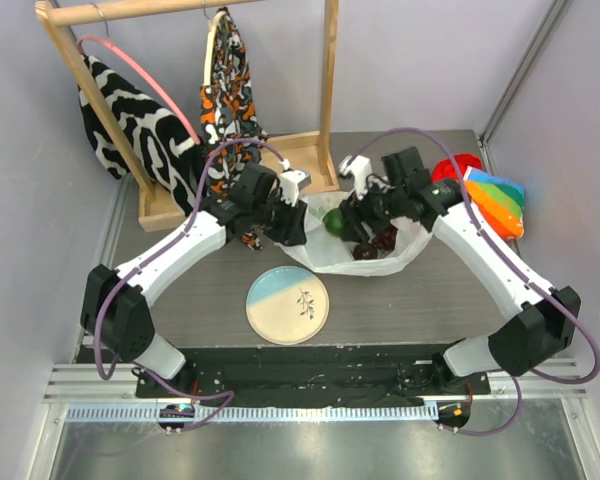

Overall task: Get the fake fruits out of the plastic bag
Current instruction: Take out the fake fruit from the plastic bag, then place the fake fruit on the plate.

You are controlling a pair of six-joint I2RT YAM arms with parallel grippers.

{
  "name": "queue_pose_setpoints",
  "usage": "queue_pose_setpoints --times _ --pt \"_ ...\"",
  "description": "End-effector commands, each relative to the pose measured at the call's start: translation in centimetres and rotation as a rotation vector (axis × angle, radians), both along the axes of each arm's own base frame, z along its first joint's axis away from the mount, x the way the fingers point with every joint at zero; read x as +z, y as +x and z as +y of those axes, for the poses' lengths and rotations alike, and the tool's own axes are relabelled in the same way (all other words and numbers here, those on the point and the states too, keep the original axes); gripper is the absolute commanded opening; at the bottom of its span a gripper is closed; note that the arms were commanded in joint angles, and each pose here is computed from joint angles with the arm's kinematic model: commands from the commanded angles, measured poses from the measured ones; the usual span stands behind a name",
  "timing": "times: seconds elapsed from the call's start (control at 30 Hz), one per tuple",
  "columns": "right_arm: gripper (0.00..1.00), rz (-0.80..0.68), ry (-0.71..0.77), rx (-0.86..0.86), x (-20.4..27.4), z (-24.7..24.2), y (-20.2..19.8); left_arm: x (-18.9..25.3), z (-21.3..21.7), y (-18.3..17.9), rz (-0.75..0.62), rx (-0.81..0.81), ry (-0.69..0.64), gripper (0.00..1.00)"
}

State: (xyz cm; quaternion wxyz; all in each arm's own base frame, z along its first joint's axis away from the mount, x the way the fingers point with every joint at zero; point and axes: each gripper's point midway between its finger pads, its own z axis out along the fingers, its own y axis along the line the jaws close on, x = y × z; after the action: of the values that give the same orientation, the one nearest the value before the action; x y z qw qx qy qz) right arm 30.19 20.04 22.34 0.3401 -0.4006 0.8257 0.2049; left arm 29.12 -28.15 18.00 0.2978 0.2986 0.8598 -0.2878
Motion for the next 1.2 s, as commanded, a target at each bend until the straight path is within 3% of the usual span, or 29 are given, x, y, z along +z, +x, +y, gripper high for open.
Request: queue_pose_setpoints --times 0.0,0.1,0.23,0.43,0.63,0.73,0.87,0.93,0.97,1.17 --pt "0.17 0.073 0.054 0.317 -1.2 4.9 -6.9 2.8 -0.1 2.8 -0.079 0.054 -0.022 0.47" --pt "0.18 0.105 0.051 0.447 -2.7 7.2 -9.5 3.4 0.6 3.7 -0.041 0.120 -0.061 0.51" --pt "0.19 0.118 0.041 0.499 -4.9 9.7 -9.6 2.8 1.2 3.7 0.036 0.173 -0.102 0.52" --pt "0.16 0.184 0.020 0.390 -9.9 13.4 -8.4 1.6 2.4 4.9 0.181 0.313 -0.198 0.49" --pt "0.18 0.167 -0.062 0.294 -14.0 13.7 -6.0 2.8 3.0 5.9 0.135 0.334 -0.210 0.49" --pt "0.29 0.171 -0.093 0.271 -15.2 13.3 -5.6 3.4 3.3 6.1 0.126 0.342 -0.216 0.51" --pt "0.64 0.160 -0.098 0.263 -15.0 12.9 -5.7 3.2 3.3 5.9 0.130 0.339 -0.218 0.53" --pt "0.70 0.166 -0.114 0.277 -13.9 12.0 -6.3 3.1 3.3 5.7 0.134 0.336 -0.218 0.54" --pt "0.85 0.124 -0.091 0.307 -11.5 11.9 -6.0 2.9 3.3 5.6 0.138 0.334 -0.218 0.55" --pt "0.89 0.102 -0.048 0.345 -2.7 6.1 -6.7 2.7 3.4 5.2 0.127 0.319 -0.216 0.58"
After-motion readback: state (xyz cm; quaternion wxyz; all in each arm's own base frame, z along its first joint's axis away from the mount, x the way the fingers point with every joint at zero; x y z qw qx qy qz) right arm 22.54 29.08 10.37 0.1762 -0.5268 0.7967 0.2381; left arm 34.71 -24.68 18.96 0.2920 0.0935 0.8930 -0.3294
